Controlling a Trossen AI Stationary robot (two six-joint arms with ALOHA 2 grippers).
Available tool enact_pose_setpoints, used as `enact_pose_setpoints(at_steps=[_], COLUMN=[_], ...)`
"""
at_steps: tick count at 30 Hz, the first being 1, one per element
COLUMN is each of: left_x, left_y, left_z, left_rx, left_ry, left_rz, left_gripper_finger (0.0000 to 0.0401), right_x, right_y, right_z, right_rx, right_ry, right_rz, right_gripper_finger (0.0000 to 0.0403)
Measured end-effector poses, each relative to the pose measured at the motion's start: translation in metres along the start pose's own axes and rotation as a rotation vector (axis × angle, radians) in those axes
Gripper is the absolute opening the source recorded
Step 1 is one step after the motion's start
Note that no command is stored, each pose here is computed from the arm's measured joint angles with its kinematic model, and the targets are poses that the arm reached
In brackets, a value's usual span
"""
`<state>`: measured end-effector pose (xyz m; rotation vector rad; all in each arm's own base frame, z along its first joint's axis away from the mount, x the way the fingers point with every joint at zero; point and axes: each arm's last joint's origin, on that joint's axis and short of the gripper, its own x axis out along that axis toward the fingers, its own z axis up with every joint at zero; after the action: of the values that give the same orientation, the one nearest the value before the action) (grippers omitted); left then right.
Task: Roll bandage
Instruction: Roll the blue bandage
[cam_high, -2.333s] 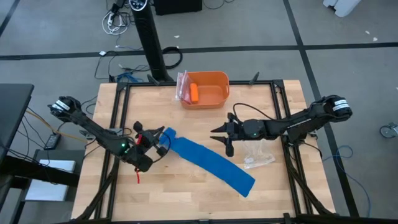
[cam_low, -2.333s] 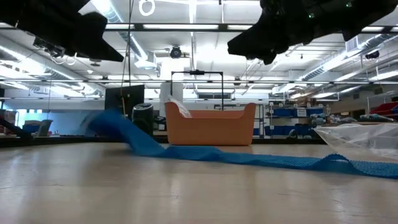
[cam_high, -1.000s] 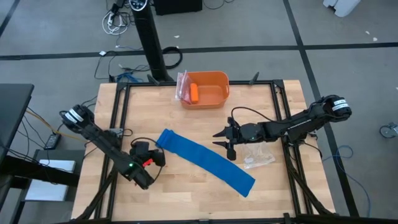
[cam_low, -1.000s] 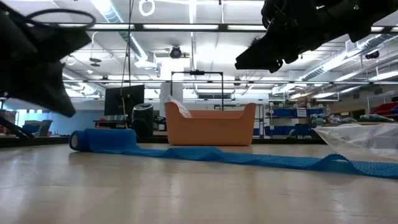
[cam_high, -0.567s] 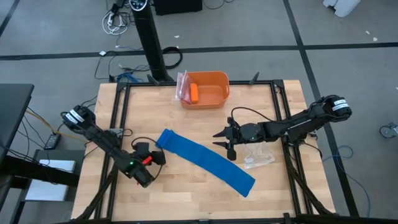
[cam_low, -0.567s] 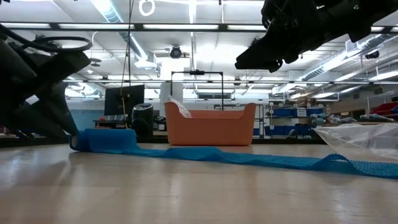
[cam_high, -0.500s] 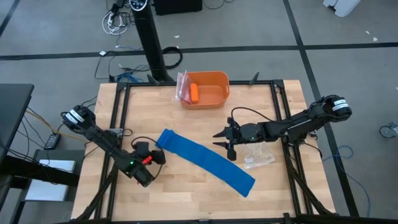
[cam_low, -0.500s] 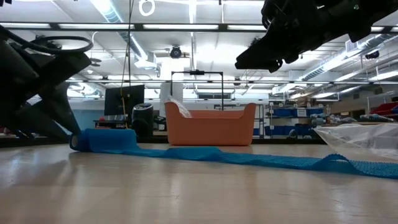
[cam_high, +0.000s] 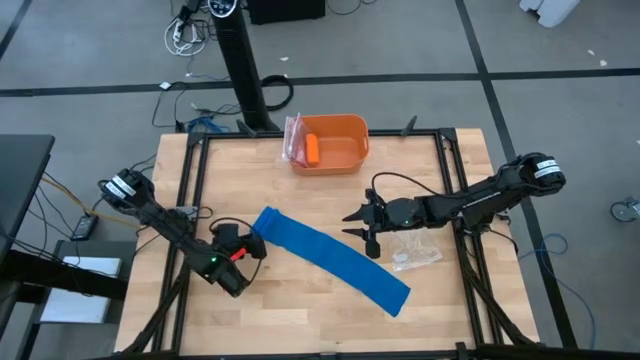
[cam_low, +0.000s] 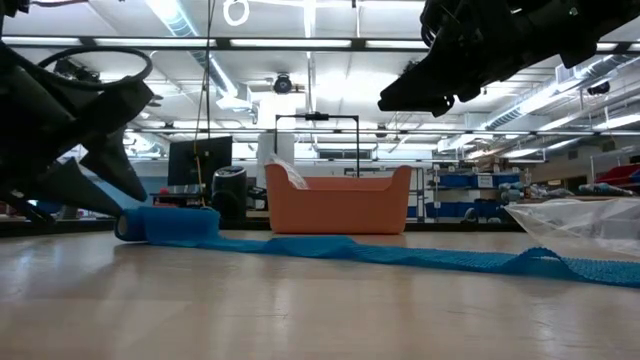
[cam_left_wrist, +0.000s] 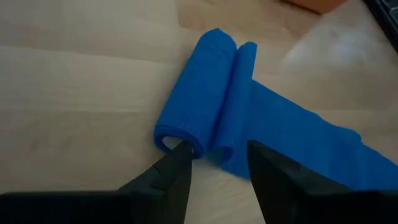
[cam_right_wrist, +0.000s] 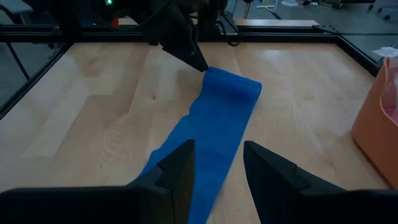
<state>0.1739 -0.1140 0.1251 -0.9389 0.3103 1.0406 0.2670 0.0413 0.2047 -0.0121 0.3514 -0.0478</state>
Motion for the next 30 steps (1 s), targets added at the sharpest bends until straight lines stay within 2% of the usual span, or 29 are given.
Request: enact_pose_setpoints(at_steps=[13,23,30], left_x=[0.016,0.018,0.016], left_y=[0.025,0.019,0.02], left_z=[-0.002,-0.002,-0.001], left_rx=[-0.078,-0.113,-0.088], left_ry=[0.011,-0.02,-0.035], left_rz=[-0.034,-0.075,-0.076], left_gripper_finger=[0.0163,0.0163,0.0163], right_x=[0.0,0.0,0.0], right_y=[0.0,0.0,0.0], right_z=[0.0,-0.003,-0.003], right_rx=[-0.001,0.0,0.002], right_ry=[0.002,0.026,0.031], right_rz=[0.0,-0.001,-0.002], right_gripper_finger=[0.0141,0.0141,0.0141])
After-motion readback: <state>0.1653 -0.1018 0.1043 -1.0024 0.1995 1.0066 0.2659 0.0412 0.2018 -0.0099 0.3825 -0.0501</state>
